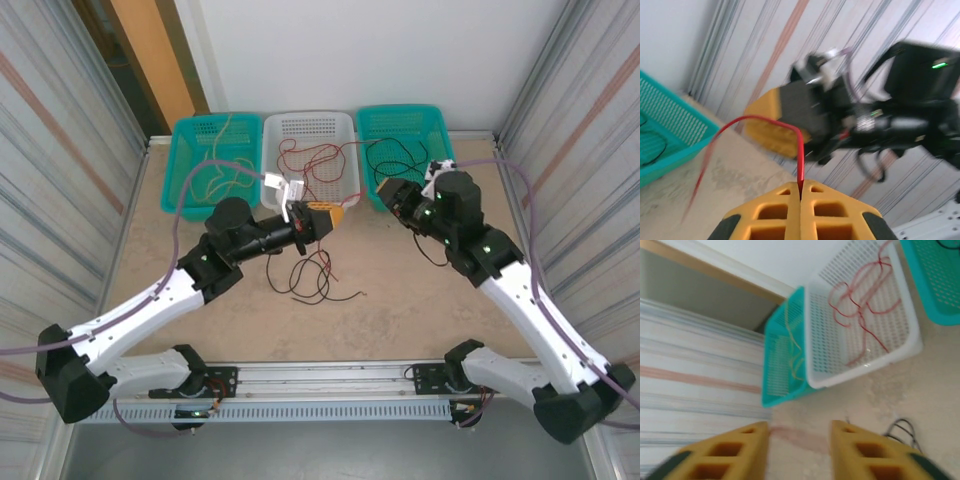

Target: Untangle the cables

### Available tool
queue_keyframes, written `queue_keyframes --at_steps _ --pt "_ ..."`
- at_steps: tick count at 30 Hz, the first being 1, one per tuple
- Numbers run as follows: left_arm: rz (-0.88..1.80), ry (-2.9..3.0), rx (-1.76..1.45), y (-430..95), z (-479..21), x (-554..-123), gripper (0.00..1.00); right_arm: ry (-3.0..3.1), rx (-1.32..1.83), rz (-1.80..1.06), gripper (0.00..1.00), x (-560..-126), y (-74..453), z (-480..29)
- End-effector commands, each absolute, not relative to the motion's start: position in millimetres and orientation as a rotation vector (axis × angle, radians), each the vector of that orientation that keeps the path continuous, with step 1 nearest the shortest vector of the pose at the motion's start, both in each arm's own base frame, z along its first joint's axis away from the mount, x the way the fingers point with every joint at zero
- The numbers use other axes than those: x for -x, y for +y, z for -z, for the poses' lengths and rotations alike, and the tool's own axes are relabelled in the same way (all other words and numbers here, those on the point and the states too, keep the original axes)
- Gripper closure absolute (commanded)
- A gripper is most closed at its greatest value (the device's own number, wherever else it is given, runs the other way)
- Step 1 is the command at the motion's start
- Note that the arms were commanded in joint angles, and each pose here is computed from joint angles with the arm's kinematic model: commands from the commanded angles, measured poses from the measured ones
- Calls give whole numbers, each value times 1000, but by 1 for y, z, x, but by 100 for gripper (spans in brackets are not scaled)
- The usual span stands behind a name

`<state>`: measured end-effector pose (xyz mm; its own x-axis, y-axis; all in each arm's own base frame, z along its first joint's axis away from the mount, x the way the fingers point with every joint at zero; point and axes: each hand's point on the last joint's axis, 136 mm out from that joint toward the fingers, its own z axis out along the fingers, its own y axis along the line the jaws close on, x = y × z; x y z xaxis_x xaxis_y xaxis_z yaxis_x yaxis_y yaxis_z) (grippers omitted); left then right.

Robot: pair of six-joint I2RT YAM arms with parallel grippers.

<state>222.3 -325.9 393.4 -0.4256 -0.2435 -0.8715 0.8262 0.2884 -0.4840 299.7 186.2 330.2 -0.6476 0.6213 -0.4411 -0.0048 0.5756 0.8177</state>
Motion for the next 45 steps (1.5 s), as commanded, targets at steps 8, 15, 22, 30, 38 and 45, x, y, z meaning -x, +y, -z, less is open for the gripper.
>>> queue_keyframes --at_steps 8,15,22,30,38,45 --pt "1203 1669 -221 -261 -440 -295 100 2113 -96 -932 33 -266 209 -366" --pt "1163 1673 -86 -226 -465 -349 100 2179 17 -816 33 -253 223 -348" --pt "1084 1638 -122 -230 -489 -407 100 2201 27 -767 33 -244 220 -341" --pt "960 1657 -142 -242 -461 -481 100 2218 -6 -710 33 -234 200 -330" --pt "942 1928 -148 -252 -353 -492 31 2265 1 -668 33 -234 200 -309" --pt "871 1985 -204 -231 -350 -440 29 2393 44 -559 33 -244 212 -272"
